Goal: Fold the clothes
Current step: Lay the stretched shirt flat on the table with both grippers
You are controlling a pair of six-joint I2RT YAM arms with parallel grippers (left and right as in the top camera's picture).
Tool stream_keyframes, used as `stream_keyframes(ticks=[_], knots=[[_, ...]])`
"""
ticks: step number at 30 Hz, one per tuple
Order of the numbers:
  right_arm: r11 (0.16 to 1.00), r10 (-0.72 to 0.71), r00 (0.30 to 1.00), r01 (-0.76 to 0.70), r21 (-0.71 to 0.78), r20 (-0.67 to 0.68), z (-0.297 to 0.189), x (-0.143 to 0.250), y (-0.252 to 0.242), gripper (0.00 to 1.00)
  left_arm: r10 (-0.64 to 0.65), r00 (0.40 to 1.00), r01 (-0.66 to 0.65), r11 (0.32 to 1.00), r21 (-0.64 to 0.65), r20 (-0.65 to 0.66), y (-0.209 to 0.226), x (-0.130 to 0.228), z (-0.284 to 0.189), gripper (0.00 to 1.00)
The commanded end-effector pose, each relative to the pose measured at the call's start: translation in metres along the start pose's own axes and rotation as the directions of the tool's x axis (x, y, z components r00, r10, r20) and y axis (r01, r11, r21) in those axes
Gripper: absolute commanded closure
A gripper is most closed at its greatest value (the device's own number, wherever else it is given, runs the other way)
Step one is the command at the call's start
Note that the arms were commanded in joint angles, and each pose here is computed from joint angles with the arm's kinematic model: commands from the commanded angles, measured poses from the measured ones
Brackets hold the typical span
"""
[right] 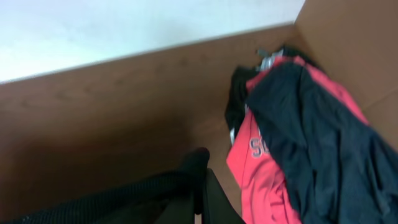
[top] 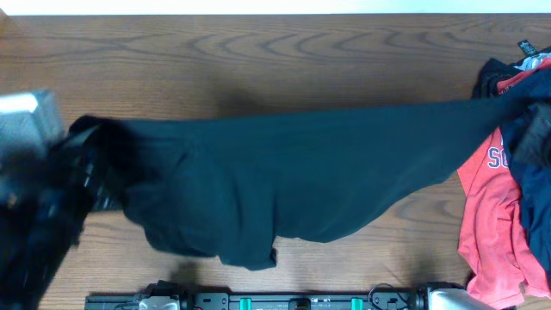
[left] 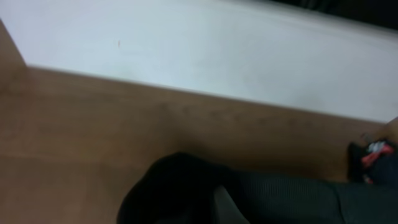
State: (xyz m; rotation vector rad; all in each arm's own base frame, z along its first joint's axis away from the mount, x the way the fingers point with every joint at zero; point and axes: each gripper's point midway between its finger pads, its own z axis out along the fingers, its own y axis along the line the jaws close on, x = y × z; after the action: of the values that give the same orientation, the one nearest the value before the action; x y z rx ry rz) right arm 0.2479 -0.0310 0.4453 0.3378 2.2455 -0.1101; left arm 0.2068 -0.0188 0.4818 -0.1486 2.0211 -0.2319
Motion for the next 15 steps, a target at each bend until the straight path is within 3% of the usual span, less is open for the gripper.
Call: stream_keyframes(ticks=[1, 9, 15], knots=[[0.995, 0.021, 0.995, -0.01, 0.101, -0.101, 0.046, -0.002, -0.005, 0.99, 0.001, 0.996, -0.01, 0.994, -0.112, -0.086, 0.02, 0.0, 0.044, 0.94], [0.997, 0.028, 0.957, -0.004, 0.082, -0.29, 0.129, 0.008, 0.022, 0.99, -0.034, 0.933, -0.029, 0.985, -0.169, -0.359, 0.035, 0.029, 0.165, 0.94], [0.994, -0.047, 0.923, 0.081, 0.072, -0.382, 0.198, 0.015, 0.035, 0.99, -0.05, 0.889, -0.041, 0.981, -0.189, -0.455, 0.046, 0.051, 0.247, 0.94]])
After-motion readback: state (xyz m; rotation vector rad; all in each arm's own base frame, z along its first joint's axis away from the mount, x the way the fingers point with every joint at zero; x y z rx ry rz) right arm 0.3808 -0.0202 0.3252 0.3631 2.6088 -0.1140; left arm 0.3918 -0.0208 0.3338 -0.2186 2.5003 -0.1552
